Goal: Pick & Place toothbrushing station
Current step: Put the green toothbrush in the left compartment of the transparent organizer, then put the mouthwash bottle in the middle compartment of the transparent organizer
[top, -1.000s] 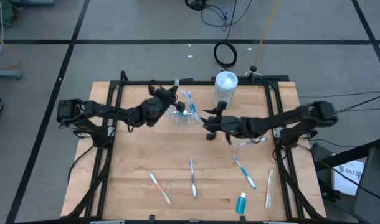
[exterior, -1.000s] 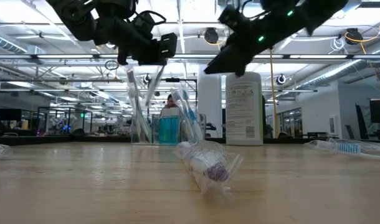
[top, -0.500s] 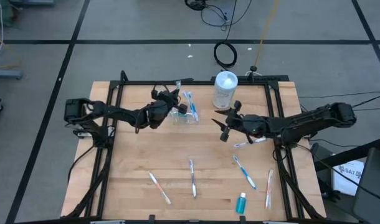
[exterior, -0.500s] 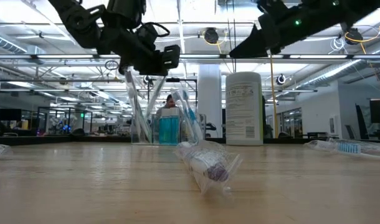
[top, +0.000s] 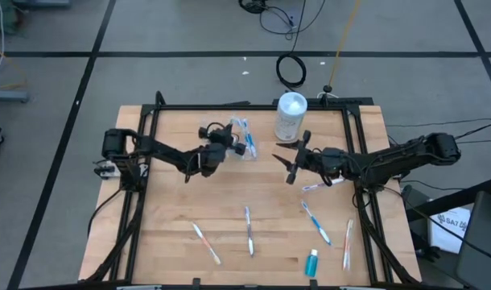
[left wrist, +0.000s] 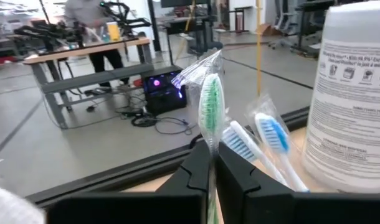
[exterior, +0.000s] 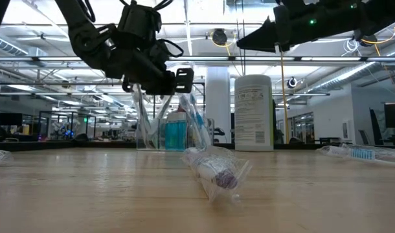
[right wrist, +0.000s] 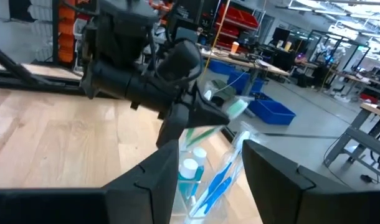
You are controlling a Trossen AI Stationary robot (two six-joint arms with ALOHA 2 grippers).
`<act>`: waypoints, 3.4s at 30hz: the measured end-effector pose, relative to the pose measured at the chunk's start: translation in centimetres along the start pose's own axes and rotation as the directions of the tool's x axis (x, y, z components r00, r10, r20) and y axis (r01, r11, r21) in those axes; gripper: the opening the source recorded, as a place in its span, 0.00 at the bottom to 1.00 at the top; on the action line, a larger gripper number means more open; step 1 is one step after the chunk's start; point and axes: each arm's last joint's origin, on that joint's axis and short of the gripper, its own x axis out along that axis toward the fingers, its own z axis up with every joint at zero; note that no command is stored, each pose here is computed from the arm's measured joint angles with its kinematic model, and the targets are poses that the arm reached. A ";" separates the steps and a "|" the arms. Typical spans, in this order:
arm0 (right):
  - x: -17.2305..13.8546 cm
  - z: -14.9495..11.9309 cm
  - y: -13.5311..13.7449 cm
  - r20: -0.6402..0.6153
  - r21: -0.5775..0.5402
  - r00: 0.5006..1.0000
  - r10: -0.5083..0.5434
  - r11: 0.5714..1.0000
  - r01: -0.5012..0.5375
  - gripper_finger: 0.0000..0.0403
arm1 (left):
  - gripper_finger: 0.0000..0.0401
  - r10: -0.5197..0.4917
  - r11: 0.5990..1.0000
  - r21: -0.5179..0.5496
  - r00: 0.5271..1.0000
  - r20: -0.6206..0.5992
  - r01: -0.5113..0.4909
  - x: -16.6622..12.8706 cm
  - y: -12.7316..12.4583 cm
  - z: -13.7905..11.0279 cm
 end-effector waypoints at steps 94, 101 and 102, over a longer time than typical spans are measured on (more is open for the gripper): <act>-2.0 4.5 16.1 -0.479 0.347 0.699 0.531 0.846 -0.405 0.52 | 0.44 -0.689 0.681 -0.111 0.582 -0.433 0.724 -14.9 4.7 7.5; -5.0 3.6 16.7 -0.633 0.737 0.428 0.645 0.671 0.078 0.52 | 0.44 -0.669 0.704 -0.108 0.605 -0.433 0.702 -14.0 4.9 7.6; -5.4 3.4 16.9 -0.647 0.752 0.372 0.666 0.637 0.167 0.52 | 0.44 -0.669 0.704 -0.106 0.604 -0.433 0.703 -14.0 4.9 7.6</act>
